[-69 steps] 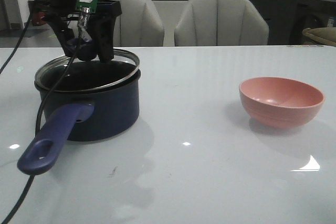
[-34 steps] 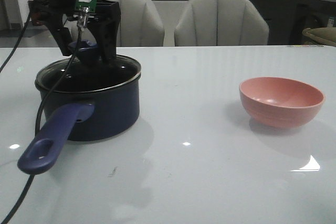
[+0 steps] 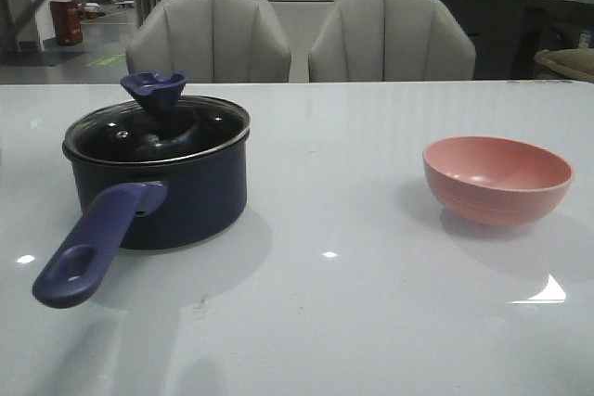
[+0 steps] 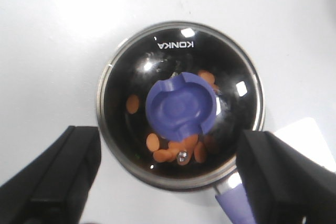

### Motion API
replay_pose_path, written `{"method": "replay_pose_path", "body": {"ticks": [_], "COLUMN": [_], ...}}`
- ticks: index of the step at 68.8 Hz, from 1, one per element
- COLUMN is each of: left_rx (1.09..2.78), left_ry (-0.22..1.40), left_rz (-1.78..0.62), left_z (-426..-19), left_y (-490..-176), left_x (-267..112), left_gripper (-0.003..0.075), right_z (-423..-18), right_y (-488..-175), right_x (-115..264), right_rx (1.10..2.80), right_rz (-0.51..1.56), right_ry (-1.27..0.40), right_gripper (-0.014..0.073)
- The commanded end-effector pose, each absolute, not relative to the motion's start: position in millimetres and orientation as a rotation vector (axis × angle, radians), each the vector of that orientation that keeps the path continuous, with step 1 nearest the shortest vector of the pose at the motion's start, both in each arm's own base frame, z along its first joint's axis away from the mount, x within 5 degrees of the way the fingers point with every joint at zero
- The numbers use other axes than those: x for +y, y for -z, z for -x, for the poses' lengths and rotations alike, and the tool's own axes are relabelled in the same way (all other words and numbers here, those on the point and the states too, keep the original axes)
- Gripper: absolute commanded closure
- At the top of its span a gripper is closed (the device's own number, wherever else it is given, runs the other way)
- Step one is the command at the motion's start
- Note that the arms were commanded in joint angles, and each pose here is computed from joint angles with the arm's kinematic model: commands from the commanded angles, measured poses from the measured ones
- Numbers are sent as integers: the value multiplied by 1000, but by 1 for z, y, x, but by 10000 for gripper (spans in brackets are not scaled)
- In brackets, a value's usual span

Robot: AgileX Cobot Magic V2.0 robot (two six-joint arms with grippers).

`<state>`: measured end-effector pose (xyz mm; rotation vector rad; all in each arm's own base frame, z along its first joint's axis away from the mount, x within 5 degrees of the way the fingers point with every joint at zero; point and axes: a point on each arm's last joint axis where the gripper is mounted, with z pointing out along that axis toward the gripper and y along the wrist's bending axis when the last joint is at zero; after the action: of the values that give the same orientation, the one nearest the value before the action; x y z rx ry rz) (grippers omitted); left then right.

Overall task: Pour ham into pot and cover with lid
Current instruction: 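Release the purple knob and raise the left gripper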

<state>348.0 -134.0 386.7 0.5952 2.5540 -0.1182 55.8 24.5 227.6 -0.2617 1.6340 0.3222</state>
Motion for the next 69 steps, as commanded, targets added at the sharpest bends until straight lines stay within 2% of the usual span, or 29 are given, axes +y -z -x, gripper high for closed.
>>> {"method": "replay_pose_path", "body": {"ticks": [1,16,29,37,53,58,69], "left_rx": [2445,2335,2198,2059,1839,1736,1630], "left_ry": [112,100,100,141,176,201,216], "left_rz": [-567,-472,-412,-376,-318,-288,-262], "left_z": [-315,-261,-218,-187,-126,-101,-67], "left_y": [-426,-438,-427,-422,-392,-383,-353], "left_x": [-114,-78,-59,-53,-37,-31,-22], "left_gripper": [209,283,324,355,430,475,586], "right_z": [-57,-57,-57,-57,-57,-57,-57], "right_y": [-242,-242,-242,-242,-242,-242,-242], "right_x": [22,22,22,22,22,22,22], "right_rx": [1556,1556,1556,1556,1556,1556,1556], "right_rz": [229,229,229,229,229,229,229], "right_ry": [-306,-306,-306,-306,-306,-306,-306], "right_gripper": [433,433,433,433,433,433,433]}}
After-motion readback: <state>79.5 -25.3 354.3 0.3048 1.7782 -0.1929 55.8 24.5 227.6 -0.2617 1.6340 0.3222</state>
